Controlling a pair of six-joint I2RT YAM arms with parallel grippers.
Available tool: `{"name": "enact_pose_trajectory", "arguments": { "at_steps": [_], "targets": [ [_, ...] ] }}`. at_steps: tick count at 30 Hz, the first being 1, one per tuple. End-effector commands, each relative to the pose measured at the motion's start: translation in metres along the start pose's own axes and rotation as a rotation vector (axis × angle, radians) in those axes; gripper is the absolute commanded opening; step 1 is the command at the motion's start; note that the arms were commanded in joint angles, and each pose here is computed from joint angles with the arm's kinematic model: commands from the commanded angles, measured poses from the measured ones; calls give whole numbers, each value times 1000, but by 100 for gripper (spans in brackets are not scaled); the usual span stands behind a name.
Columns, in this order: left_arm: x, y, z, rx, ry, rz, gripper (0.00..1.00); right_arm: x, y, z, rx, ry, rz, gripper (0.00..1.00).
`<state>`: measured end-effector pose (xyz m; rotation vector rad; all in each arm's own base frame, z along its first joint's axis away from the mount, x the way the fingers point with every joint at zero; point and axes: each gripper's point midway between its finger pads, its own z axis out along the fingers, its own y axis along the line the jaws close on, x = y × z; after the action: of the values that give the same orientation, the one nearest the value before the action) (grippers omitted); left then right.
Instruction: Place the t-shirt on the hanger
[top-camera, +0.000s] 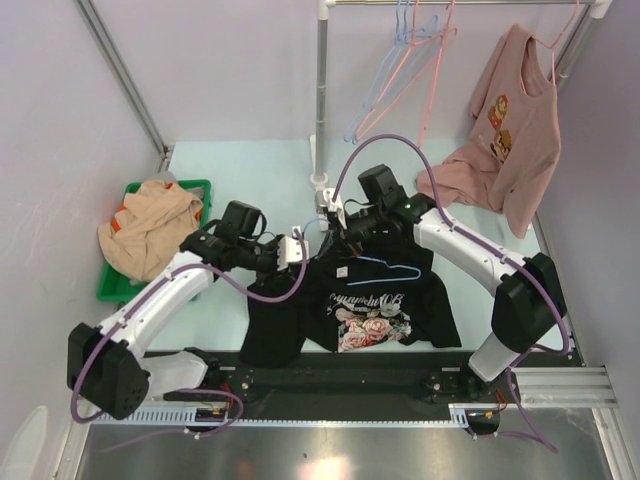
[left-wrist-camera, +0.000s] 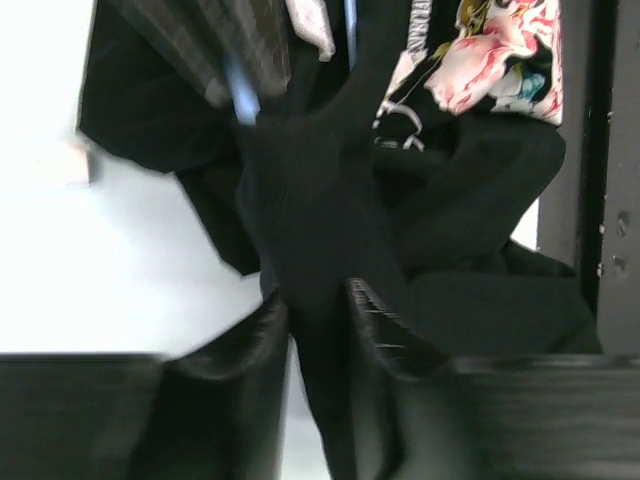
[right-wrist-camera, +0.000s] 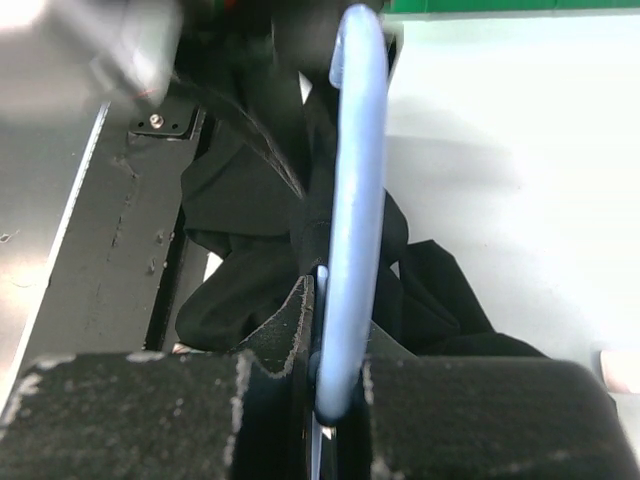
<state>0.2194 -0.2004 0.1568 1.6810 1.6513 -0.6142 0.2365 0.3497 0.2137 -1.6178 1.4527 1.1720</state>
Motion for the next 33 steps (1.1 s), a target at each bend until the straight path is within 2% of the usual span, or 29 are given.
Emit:
{"name": "enact_pose_trajectory", "arguments": {
  "at_steps": [1, 6, 9, 11, 12, 13, 14, 15, 20, 22, 27, 33],
  "targets": [
    [-35, 1, 18, 39, -121, 21, 26, -40, 0, -3, 9, -79, -116, 0],
    [-66, -1, 26, 47, -191, 4, 15, -45, 0, -3, 16, -90, -103, 0],
    [-62, -7, 26, 51, -180, -5, 3, -43, -1, -10, 39, -79, -58, 1],
    [-55, -9, 23, 31, -158, 8, 0, -38, -5, -20, 76, -63, -4, 19],
    [-46, -13, 24, 31, -142, 4, 0, -37, -10, -35, 111, -65, 30, 43],
    [-42, -16, 23, 26, -134, 20, 0, -34, -12, -41, 128, -60, 61, 57],
    [-42, -17, 19, 6, -138, 35, 0, -30, -11, -49, 140, -49, 104, 65],
    [-35, -20, 20, 3, -129, 36, 0, -27, -16, -64, 178, -52, 149, 81],
    [-32, -21, 19, -25, -117, 72, 0, 2, -30, -100, 285, -24, 388, 83],
    [-33, -23, 21, -25, -109, 91, 0, 24, -41, -103, 352, 34, 475, 82],
    [-36, -28, 26, -18, -84, 142, 0, 72, -49, -86, 448, 229, 564, 78],
    [-35, -29, 25, -21, -71, 148, 0, 110, -45, -56, 462, 407, 598, 73]
  ]
}}
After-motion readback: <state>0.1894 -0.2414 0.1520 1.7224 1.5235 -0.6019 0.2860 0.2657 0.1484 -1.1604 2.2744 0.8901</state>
